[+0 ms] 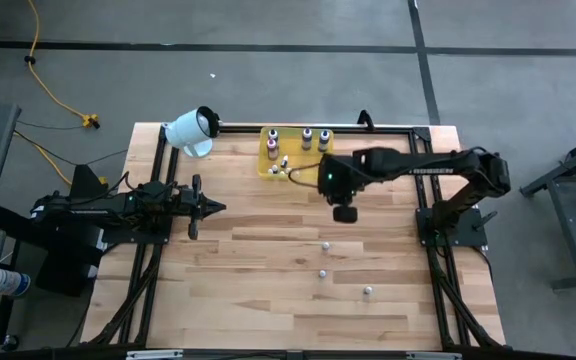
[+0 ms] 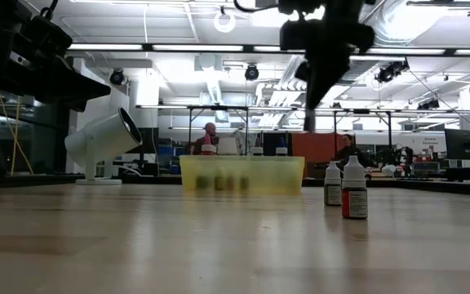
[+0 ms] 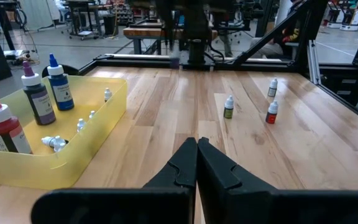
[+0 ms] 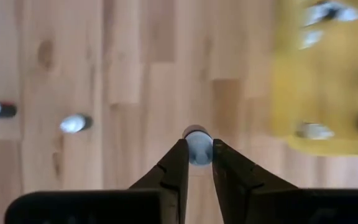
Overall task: Pick & Place food coloring
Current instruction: Put the small purple food coloring bottle into the yellow container
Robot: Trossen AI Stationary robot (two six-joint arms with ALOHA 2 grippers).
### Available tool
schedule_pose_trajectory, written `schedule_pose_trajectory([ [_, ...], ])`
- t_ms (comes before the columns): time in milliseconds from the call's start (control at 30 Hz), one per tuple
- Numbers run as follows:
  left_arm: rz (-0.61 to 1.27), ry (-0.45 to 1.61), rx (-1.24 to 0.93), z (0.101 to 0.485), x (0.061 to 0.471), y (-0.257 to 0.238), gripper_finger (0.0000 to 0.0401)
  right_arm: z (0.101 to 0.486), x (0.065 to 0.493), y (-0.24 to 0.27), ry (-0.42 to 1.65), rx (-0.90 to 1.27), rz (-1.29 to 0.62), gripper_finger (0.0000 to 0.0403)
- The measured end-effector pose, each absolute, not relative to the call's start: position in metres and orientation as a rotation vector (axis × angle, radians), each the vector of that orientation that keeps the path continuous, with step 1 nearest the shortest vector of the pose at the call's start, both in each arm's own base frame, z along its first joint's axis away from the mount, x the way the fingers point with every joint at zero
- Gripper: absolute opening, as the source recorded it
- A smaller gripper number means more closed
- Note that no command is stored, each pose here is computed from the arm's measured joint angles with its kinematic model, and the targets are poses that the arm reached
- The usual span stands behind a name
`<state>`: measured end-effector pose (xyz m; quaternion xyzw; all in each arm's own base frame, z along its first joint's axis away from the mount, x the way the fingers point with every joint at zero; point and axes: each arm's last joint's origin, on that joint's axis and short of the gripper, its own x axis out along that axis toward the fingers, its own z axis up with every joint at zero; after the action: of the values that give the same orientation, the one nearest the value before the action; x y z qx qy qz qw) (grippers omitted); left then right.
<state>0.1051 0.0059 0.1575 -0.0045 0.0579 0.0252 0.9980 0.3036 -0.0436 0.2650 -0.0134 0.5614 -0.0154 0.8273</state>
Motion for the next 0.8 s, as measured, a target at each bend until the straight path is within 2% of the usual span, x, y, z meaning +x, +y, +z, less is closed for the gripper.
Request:
schedule_pose_trajectory([
  [300, 0.051, 0.116, -0.009, 0.158, 0.105, 0.006, 0.0000, 0.301, 0.314, -0.082, 1.127, -0.010, -0.205, 0.0047],
  [500, 0.051, 0.116, -0.009, 0.157, 0.105, 0.006, 0.0000, 0.287, 0.340, -0.116, 1.155, 0.129, -0.302, 0.0056],
  [800, 0.051, 0.116, -0.009, 0.158, 0.105, 0.006, 0.0000, 0.244, 0.368, -0.165, 1.205, 0.300, -0.399, 0.0051],
])
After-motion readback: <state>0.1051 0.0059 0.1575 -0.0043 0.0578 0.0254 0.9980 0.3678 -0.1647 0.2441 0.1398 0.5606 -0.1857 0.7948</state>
